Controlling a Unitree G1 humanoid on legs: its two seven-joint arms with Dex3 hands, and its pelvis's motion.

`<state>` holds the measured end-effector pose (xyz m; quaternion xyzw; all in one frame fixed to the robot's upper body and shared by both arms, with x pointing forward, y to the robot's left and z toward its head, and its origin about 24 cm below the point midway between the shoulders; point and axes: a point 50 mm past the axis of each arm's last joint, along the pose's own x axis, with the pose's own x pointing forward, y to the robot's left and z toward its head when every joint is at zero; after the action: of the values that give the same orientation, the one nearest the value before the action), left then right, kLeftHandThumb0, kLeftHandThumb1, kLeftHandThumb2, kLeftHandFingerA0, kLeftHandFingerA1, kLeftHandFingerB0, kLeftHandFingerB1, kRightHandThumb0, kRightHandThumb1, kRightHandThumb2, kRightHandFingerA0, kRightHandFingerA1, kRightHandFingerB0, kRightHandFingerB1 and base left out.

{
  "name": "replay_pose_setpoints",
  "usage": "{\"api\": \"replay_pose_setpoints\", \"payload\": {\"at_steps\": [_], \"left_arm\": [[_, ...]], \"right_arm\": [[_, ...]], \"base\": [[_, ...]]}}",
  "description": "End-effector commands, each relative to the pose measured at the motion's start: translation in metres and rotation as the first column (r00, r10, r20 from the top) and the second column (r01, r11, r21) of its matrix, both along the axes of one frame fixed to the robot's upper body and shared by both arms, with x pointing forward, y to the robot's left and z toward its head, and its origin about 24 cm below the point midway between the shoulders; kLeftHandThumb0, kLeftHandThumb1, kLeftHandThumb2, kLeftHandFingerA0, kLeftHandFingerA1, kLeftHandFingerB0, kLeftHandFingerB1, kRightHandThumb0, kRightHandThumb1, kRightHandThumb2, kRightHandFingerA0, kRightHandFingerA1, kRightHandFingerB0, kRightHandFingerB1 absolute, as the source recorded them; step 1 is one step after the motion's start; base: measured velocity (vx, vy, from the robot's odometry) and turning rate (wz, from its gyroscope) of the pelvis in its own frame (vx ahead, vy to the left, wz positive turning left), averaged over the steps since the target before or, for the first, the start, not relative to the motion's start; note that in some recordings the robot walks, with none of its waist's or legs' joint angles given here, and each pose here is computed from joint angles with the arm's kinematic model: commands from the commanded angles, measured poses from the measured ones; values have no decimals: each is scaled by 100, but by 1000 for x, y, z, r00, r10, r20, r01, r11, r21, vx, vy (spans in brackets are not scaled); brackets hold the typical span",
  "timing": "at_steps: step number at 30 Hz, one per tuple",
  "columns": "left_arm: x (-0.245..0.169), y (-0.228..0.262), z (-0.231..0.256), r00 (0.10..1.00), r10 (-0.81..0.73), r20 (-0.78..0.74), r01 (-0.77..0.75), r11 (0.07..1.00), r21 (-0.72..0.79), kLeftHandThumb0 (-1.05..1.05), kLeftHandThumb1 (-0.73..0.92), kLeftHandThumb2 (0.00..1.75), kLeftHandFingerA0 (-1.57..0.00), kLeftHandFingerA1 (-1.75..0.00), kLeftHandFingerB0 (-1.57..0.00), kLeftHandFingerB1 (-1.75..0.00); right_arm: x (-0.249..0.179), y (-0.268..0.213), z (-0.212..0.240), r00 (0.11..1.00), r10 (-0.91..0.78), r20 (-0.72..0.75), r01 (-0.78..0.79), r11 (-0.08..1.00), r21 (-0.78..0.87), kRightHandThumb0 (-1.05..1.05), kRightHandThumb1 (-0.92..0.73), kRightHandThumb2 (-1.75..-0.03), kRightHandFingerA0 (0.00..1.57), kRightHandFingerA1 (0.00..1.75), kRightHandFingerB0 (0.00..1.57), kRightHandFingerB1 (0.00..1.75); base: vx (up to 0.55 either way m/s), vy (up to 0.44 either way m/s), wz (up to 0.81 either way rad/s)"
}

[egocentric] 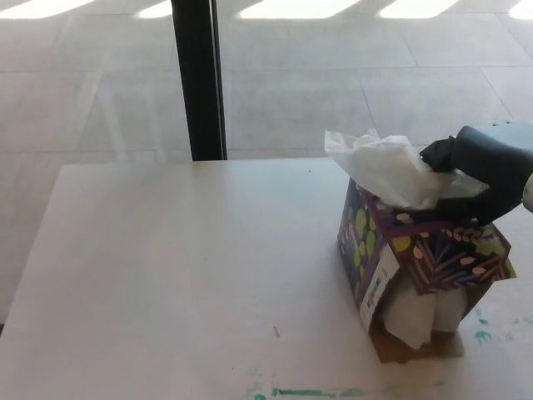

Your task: The robot uses its right hand to pull out a tissue from the tissue box kept in the middle of the desk and put it on the right side

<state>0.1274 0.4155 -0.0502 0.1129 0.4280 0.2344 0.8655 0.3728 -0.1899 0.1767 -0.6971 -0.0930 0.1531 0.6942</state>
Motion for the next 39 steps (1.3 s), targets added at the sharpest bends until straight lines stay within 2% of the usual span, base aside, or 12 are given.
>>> {"api": "replay_pose_setpoints", "payload": {"at_steps": [1, 3, 4, 8, 10, 19, 20, 24, 25, 26, 28, 39], "left_arm": [[-2, 4, 3, 1000, -5, 6, 4, 1000, 17, -83, 92, 74, -69, -61, -44, -48], [-2, 4, 3, 1000, 5, 8, -5, 1000, 11, -83, 92, 74, -69, -61, -44, -48], [-2, 4, 3, 1000, 1, 9, -1, 1000, 12, -83, 92, 73, -72, -63, -44, -48], [-3, 4, 3, 1000, -13, 4, 13, 1000, 24, -85, 92, 76, -69, -61, -42, -48], [-3, 4, 3, 1000, -3, 7, 3, 1000, 19, -83, 92, 74, -71, -61, -44, -48], [-4, 4, 3, 1000, -7, 1, 7, 1000, 18, -83, 92, 75, -69, -59, -42, -47], [-3, 4, 3, 1000, -11, 1, 11, 1000, 23, -83, 92, 75, -68, -60, -42, -48], [-5, 5, 3, 1000, 10, 8, -10, 1000, 10, -82, 92, 72, -72, -64, -44, -48], [-7, 5, 2, 1000, 29, 5, -29, 1000, -1, -83, 92, 72, -70, -62, -45, -47], [-7, 5, 2, 1000, 29, 5, -29, 1000, -1, -83, 92, 72, -70, -62, -45, -47], [-9, 4, 1, 1000, 25, 3, -25, 1000, -2, -84, 92, 71, -69, -61, -46, -48], [-14, 6, 1, 999, 6, -33, -5, 1000, 15, -83, 92, 75, -69, -59, -43, -46]], "right_arm": [[-2, -8, 0, 991, 44, 130, -41, 999, -27, -38, -50, -87, 114, 139, 79, 113], [-3, -8, 1, 987, 55, 150, -53, 998, -18, -38, -50, -87, 114, 139, 79, 113], [-4, -9, 3, 977, 90, 196, -94, 996, 9, -31, -65, -60, 85, 175, 78, 114], [-5, -9, 6, 962, 125, 242, -127, 992, -5, -34, -65, -61, 84, 175, 74, 122], [-7, -7, 10, 942, 166, 291, -171, 985, -11, -29, -66, -65, 85, 175, 60, 163], [-8, -1, 30, 864, 185, 468, -218, 976, 16, -20, -52, -104, 92, 175, 74, 143], [-8, -1, 36, 850, 176, 496, -213, 977, 19, -19, -55, -102, 94, 172, 81, 120], [-3, -1, 53, 833, 99, 544, -194, 974, 120, -19, -56, -108, 95, 174, 74, 138], [-1, -5, 72, 797, 34, 603, -173, 969, 174, -20, -52, -109, 98, 161, 87, 105], [-1, -5, 72, 796, 34, 604, -174, 969, 175, -20, -52, -109, 98, 161, 87, 105], [-1, -8, 89, 762, -13, 647, -185, 954, 236, -24, -48, -132, 101, 172, 84, 146], [-5, -31, 143, 646, -120, 754, -180, 936, 302, -25, -37, -139, 107, 175, 88, 147]], "base": [[0, 0, 0], [0, 0, 0], [0, 0, 0], [0, 0, 0], [0, 0, 0], [0, 0, 0], [0, 0, 0], [0, 0, 0], [0, 0, 0], [0, 0, 0], [0, 0, 0], [0, 0, 0]]}}
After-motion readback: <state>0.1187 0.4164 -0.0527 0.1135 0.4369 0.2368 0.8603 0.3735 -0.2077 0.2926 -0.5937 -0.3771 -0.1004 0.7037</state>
